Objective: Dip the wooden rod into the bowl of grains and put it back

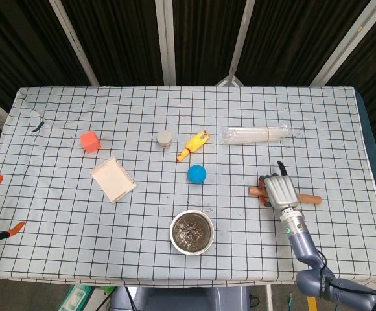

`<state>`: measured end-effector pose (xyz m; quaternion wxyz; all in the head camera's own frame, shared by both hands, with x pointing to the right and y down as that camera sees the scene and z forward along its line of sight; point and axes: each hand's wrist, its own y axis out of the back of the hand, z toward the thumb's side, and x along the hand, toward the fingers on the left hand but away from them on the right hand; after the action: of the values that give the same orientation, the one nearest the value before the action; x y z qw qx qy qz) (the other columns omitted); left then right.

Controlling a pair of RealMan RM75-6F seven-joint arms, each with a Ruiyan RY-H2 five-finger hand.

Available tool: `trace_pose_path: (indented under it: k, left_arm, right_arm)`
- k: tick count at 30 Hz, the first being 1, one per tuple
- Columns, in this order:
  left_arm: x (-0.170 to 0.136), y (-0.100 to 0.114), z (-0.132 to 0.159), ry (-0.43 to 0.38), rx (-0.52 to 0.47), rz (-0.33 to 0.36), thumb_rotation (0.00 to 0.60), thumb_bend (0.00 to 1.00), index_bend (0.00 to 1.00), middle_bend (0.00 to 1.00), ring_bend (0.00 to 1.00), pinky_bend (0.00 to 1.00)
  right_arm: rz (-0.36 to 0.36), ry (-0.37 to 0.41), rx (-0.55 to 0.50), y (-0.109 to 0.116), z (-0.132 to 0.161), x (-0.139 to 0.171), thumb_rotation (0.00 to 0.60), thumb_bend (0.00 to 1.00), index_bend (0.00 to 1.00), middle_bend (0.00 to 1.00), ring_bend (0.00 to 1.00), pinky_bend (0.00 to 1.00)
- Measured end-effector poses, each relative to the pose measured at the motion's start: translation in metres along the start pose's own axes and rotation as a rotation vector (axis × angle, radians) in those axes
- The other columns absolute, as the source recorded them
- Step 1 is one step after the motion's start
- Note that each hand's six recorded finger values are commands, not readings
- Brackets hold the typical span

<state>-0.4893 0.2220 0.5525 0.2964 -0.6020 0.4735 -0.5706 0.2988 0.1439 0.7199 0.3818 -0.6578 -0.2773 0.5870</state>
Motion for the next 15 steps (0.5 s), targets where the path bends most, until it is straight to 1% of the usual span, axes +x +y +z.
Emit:
trace_pose_path:
  k: [5,7,11,15]
  left_arm:
    - [0.0002,0.0001,0.0,0.0,0.0,-0.001,0.6,0.06,0.0,0.0,0.0,0.0]
    - [0.0001,0.0,0.0,0.0,0.0,-0.001,0.6,0.06,0.0,0.0,0.0,0.0]
    - [0.0001,0.0,0.0,0.001,-0.001,-0.002,0.6,0.06,0.0,0.0,0.0,0.0]
    - [0.0001,0.0001,-0.0001,0.001,-0.001,-0.002,0.6,0.06,0.0,0.0,0.0,0.0]
  right_arm:
    - [0.005,0.003,0.008,-0.0004,0.0005,0.0004,0.6,0.35,0.53,0.54,0.46,0.01]
    - [0.009,0.003,0.01,-0.0009,0.0006,0.0005,0.6,0.37,0.53,0.54,0.46,0.01]
    - [0.02,0.003,0.011,-0.0029,0.001,0.0009,0.6,0.45,0.54,0.54,0.47,0.01]
    - [0.02,0.007,0.009,-0.0031,0.002,0.0012,0.6,0.52,0.6,0.56,0.53,0.03]
